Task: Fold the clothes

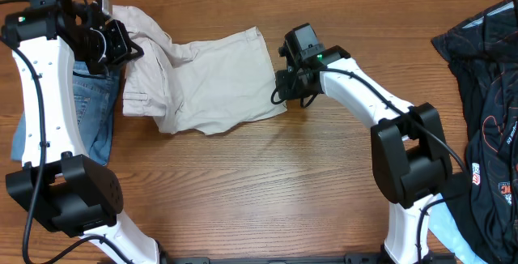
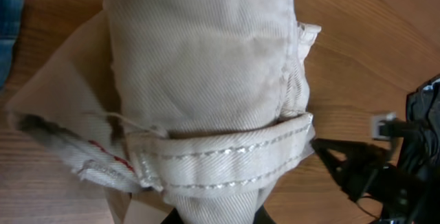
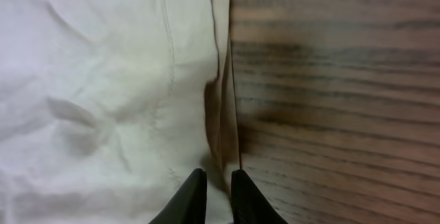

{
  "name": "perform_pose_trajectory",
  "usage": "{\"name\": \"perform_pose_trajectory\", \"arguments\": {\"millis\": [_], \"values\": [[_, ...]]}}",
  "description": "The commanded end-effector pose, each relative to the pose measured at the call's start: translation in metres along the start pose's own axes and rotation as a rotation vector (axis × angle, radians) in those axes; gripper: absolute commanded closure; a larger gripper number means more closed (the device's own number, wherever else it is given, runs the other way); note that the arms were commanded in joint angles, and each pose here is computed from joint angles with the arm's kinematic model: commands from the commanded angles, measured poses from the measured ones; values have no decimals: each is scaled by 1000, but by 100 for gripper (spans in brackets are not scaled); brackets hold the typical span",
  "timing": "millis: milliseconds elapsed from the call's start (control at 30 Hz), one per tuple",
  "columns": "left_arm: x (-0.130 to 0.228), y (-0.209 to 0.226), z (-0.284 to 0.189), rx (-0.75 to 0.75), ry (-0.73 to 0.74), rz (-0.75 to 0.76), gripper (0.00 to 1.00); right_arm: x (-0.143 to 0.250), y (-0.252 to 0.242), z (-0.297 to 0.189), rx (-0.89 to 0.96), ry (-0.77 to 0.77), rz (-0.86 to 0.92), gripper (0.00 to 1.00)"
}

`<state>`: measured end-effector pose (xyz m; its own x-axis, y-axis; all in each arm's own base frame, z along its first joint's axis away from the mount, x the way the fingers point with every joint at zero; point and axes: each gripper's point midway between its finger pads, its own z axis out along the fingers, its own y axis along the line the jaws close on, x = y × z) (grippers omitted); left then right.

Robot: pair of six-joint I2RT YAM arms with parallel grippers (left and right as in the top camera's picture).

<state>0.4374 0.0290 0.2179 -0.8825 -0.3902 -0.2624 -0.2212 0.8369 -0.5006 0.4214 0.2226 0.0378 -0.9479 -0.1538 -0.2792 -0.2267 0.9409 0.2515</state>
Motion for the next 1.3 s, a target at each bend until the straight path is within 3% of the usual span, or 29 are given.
{"name": "perform_pose_trajectory", "arguments": {"millis": [0, 633, 1200, 1267], "values": [[-8, -17, -5, 32, -35, 15, 94, 20, -1, 24, -33, 73, 5, 83], [-6, -73, 33, -8, -69, 130, 91, 85, 76, 49, -88, 224, -69, 84], [38, -104, 112, -6, 115, 202, 87, 100, 97, 51, -95, 247, -115, 84], [45, -110, 116, -5, 134, 214, 82, 100, 97, 51, -95, 247, -115, 84]]}}
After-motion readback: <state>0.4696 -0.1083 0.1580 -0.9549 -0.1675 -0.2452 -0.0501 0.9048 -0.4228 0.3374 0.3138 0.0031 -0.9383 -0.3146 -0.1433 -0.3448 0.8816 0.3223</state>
